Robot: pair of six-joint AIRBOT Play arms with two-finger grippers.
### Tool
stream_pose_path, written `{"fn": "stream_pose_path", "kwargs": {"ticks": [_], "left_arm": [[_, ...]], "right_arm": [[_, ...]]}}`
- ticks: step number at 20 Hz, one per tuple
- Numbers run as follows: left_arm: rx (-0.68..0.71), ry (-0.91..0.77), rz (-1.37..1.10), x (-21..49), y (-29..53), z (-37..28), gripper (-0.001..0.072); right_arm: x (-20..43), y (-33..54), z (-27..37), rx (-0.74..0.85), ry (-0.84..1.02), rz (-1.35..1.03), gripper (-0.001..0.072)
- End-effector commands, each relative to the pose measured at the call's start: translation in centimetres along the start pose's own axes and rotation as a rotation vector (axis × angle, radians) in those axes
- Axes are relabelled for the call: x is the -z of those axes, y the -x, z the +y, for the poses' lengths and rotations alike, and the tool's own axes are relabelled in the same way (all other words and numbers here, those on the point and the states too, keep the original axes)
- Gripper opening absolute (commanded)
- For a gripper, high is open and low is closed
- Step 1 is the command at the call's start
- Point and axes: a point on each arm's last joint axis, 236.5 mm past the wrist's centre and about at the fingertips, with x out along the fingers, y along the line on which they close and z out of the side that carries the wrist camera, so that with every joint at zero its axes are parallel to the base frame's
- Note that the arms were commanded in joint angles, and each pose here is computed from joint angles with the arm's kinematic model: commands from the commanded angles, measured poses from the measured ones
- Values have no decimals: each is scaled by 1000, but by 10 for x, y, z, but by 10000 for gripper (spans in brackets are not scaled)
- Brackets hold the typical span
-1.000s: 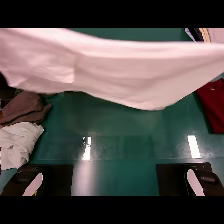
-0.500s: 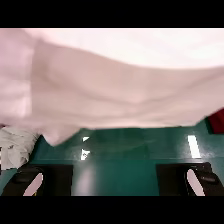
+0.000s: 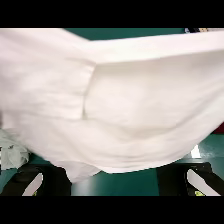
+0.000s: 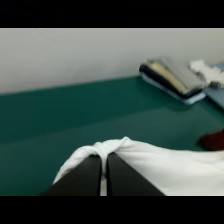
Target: Fold the shirts.
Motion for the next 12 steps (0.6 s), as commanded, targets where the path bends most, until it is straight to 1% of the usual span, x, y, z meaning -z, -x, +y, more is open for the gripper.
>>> {"fn": "stream_pose_path", "kwargs": {"ticks": [1, 3, 5, 8, 12], "left_arm": [[-42, 162, 342, 114, -69, 59, 27], [-68, 241, 450, 166, -105, 91, 27], [-82, 229, 493, 198, -135, 117, 26], [-120, 225, 473, 210, -170, 149, 26], [-186, 234, 396, 209, -198, 181, 27]], "right_arm": [[82, -88, -13, 33, -44, 456, 13], [115, -133, -16, 36, -53, 615, 12], [135, -174, -14, 25, -51, 680, 13], [150, -226, -3, 0, -13, 659, 13], [149, -273, 14, -26, 12, 528, 13]]}}
